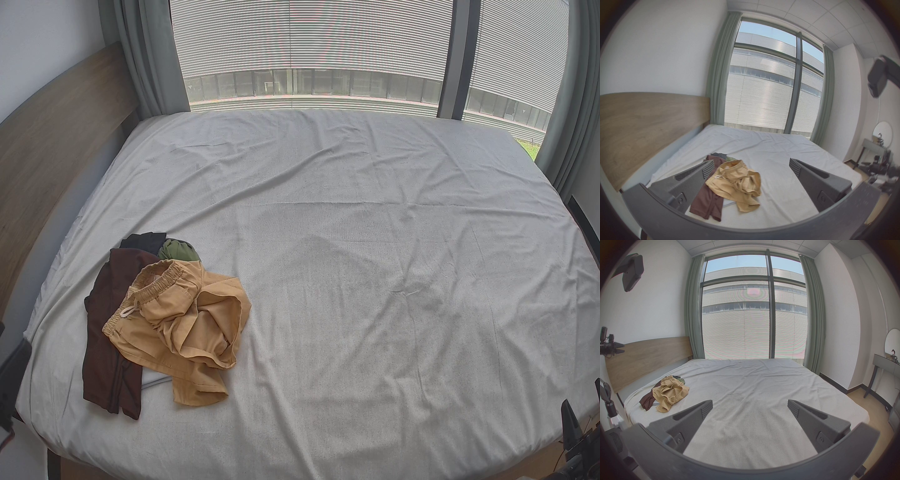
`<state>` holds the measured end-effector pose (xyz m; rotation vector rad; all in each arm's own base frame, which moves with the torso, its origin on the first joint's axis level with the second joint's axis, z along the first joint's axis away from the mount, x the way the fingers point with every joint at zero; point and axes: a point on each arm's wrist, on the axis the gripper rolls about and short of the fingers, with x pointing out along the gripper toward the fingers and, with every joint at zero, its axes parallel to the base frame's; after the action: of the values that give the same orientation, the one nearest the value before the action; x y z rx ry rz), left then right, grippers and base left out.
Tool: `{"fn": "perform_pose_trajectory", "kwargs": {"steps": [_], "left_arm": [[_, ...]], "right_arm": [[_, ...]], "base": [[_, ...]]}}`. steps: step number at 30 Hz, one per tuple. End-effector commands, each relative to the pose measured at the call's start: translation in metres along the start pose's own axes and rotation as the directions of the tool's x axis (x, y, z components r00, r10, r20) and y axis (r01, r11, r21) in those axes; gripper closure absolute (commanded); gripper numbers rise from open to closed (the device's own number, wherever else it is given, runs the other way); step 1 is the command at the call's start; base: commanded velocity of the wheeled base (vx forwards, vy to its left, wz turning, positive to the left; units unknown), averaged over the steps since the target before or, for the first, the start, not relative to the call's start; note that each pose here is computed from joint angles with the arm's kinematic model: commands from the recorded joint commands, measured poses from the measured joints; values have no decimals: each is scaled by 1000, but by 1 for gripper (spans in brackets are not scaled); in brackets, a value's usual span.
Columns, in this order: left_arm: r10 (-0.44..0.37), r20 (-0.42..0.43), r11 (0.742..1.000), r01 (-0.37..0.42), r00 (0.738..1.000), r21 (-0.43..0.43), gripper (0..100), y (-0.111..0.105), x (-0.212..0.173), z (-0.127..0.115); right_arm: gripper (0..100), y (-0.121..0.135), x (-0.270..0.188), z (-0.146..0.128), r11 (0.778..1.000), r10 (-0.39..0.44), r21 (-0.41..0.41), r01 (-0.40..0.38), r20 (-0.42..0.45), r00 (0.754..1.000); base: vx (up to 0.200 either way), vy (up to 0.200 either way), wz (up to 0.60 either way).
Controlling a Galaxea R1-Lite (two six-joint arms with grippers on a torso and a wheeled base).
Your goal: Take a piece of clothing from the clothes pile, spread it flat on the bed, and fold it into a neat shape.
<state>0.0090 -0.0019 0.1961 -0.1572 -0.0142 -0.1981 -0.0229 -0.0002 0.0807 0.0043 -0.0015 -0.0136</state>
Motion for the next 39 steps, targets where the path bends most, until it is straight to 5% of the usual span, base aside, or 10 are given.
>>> {"fn": "perform_pose_trajectory", "kwargs": {"steps": [1, 10, 39], "left_arm": [[-64, -145, 997, 56, 987, -58, 0, -9, 65, 35], [-115, -297, 992, 94, 948, -84, 0, -6, 115, 28], [-142, -285, 986, 109, 948, -130, 0, 35, 185, 21]], "right_arm": [[0, 0, 0, -5, 1000, 1, 0, -1, -1, 1000], [0, 0, 0, -5, 1000, 0, -3, 0, -1, 1000], [0, 0, 0, -5, 1000, 0, 2, 0, 0, 1000]], "base": [[0, 0, 0], [0, 0, 0], [0, 0, 0]]}}
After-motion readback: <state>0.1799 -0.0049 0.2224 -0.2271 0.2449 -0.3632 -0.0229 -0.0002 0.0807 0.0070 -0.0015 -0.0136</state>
